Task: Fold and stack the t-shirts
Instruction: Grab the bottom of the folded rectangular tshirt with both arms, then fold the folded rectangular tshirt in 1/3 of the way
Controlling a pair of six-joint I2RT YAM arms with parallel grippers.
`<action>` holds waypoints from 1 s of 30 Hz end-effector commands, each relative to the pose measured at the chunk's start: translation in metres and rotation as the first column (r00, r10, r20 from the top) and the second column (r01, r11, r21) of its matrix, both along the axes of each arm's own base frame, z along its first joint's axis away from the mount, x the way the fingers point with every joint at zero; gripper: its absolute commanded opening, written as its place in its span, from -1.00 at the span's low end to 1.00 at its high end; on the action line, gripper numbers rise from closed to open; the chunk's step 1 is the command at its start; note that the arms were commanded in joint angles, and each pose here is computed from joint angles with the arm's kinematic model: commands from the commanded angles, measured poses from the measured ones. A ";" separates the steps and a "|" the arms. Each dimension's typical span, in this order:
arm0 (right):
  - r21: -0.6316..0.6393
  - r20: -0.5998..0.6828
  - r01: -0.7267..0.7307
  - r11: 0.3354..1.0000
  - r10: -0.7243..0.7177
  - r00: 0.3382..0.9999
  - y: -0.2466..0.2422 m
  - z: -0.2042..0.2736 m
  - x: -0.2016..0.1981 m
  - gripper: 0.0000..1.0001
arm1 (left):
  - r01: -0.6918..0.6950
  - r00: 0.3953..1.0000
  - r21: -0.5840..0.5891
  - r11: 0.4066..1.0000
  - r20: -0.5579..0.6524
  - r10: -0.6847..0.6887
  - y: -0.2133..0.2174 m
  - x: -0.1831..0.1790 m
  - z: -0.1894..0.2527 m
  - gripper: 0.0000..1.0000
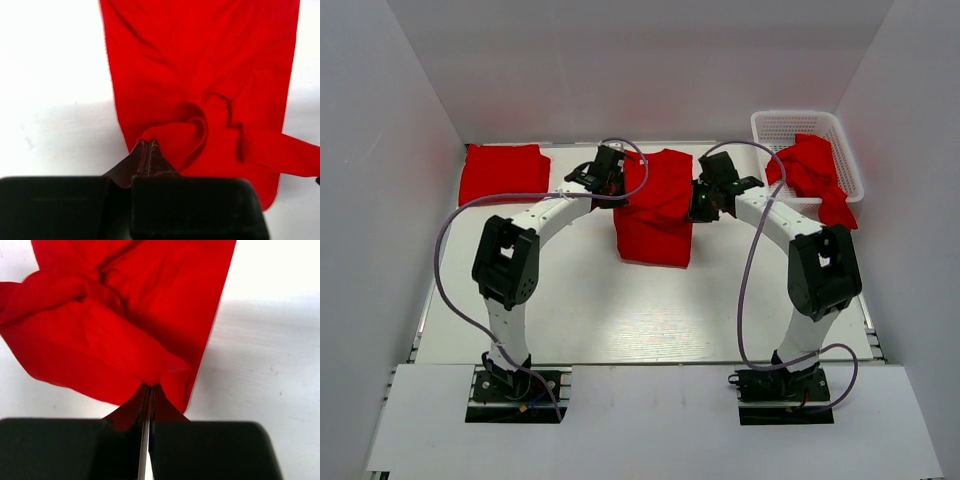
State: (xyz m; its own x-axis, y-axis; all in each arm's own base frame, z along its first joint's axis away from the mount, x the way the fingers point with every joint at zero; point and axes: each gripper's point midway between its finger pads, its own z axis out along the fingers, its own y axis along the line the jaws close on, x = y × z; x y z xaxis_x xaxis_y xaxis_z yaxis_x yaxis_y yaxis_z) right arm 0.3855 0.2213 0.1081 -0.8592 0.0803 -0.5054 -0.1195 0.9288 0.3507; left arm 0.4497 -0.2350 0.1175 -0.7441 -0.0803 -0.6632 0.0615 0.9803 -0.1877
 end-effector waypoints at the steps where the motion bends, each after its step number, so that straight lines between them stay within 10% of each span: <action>1: 0.032 0.031 -0.044 0.999 0.043 0.999 0.007 0.007 0.017 -1.00 | 0.084 0.995 -0.014 0.996 0.047 -0.083 -0.015 0.018 0.001 -1.00; 15: 0.046 -0.007 -0.048 0.998 0.048 0.999 0.004 -0.016 0.052 -1.00 | 0.068 0.998 0.057 0.996 -0.005 -0.068 -0.003 0.038 -0.033 -1.00; 17: 0.049 0.007 -0.058 0.997 0.058 0.998 0.007 -0.016 0.059 -1.00 | 0.050 0.999 0.052 0.997 -0.016 -0.050 -0.001 0.044 -0.031 -0.69; 20: 0.038 0.001 -0.064 0.997 0.064 0.998 0.005 -0.016 0.063 -0.18 | 0.058 0.998 0.046 0.997 -0.022 -0.057 -0.005 0.048 -0.027 -0.21; 24: 0.038 0.064 -0.080 0.996 0.077 0.995 0.008 0.013 0.075 0.13 | 0.048 0.999 0.038 0.998 -0.003 -0.048 -0.003 0.055 -0.008 0.49; 25: 0.031 0.075 -0.087 0.996 0.085 0.994 0.007 0.017 0.077 0.37 | 0.038 0.999 0.048 0.998 0.001 -0.038 0.000 0.056 -0.004 0.98; 27: 0.028 0.085 -0.101 0.994 0.099 0.991 0.007 0.028 0.072 0.81 | 0.022 1.000 0.054 0.998 0.005 -0.022 0.007 0.056 0.006 0.98; 30: 0.030 0.102 -0.131 0.991 0.127 0.987 0.005 0.040 0.058 0.81 | 0.008 1.000 0.070 0.998 0.006 -0.009 0.015 0.048 0.017 0.98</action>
